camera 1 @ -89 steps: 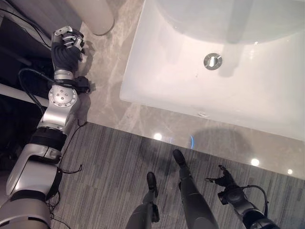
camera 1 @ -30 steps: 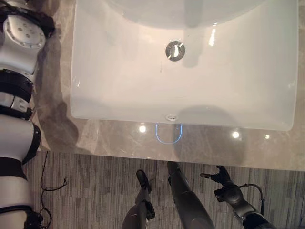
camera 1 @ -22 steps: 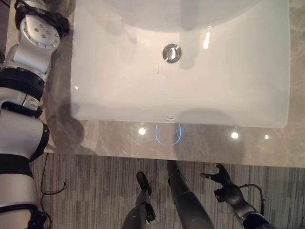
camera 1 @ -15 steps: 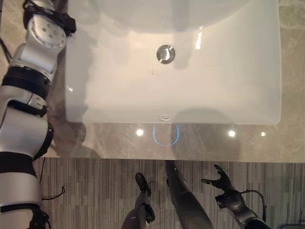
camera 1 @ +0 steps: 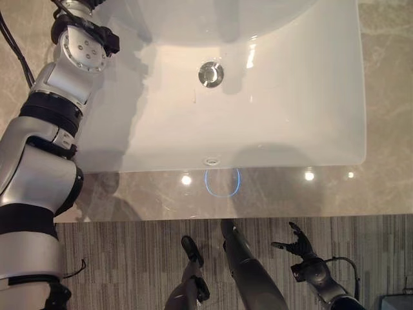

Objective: Put brush and paste in cup on sink, flatten towel.

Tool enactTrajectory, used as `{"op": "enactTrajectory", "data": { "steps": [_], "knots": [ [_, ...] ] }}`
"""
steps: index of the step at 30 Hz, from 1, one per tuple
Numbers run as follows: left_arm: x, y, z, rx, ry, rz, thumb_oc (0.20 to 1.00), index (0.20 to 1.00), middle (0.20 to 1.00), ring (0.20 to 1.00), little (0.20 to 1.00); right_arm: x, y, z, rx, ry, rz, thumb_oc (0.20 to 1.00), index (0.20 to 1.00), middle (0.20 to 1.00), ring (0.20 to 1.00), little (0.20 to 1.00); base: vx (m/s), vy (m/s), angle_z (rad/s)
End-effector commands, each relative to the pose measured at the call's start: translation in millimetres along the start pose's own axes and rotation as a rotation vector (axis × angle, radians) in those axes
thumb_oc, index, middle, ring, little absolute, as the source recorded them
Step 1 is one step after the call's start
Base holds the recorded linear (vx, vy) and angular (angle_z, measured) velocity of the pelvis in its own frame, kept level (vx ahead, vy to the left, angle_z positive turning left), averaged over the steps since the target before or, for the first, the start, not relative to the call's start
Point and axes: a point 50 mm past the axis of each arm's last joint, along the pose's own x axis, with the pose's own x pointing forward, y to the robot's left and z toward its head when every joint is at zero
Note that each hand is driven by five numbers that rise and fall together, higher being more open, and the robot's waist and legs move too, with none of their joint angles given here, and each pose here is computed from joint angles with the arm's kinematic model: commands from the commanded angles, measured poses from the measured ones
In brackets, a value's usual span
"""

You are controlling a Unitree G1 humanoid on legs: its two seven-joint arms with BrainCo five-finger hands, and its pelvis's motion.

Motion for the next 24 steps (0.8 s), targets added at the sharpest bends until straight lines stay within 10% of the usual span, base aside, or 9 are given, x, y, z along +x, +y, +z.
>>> {"op": "enactTrajectory", "data": {
  "steps": [1, 7, 8, 15, 20, 24],
  "knots": [
    [-5, -1, -7, -0.089, 0.046, 0.06, 0.2, 0.2, 0.2, 0.2, 0.2, 1, -9, -3, -0.06, 0.001, -0.004, 1.0, 1.0, 1.0, 1.0, 1.0, -0.04, 0.016, -0.01],
    [-34, -23, -1, -0.286, -0.022, 0.015, 0.222, 0.222, 0.222, 0.222, 0.222, 0, -10, -21, -0.12, 0.101, 0.009, 1.0, 1.0, 1.0, 1.0, 1.0, -0.01, 0.004, 0.05],
    [-48, -22, 11, -0.329, -0.128, -0.006, 1.0, 1.0, 1.0, 1.0, 1.0, 0, -15, -26, -0.13, 0.129, 0.004, 1.0, 1.0, 1.0, 1.0, 1.0, -0.01, 0.024, 0.22],
    [-134, 28, -16, -0.545, -0.149, 0.118, 1.0, 1.0, 1.0, 1.0, 1.0, -4, -13, -46, -0.153, 0.256, 0.032, 1.0, 1.0, 1.0, 1.0, 1.0, -0.04, 0.062, 0.3],
    [-197, 104, -74, 0.112, -0.012, 0.112, 1.0, 1.0, 1.0, 1.0, 1.0, -13, -26, -49, -0.103, 0.189, 0.013, 1.0, 1.0, 1.0, 1.0, 1.0, -0.15, 0.113, 0.13],
    [-283, 114, -126, 0.211, 0.379, 0.089, 1.0, 1.0, 1.0, 1.0, 1.0, -20, -37, -50, -0.147, 0.149, -0.036, 1.0, 1.0, 1.0, 1.0, 1.0, -0.21, 0.156, 0.21]
  ]
}}
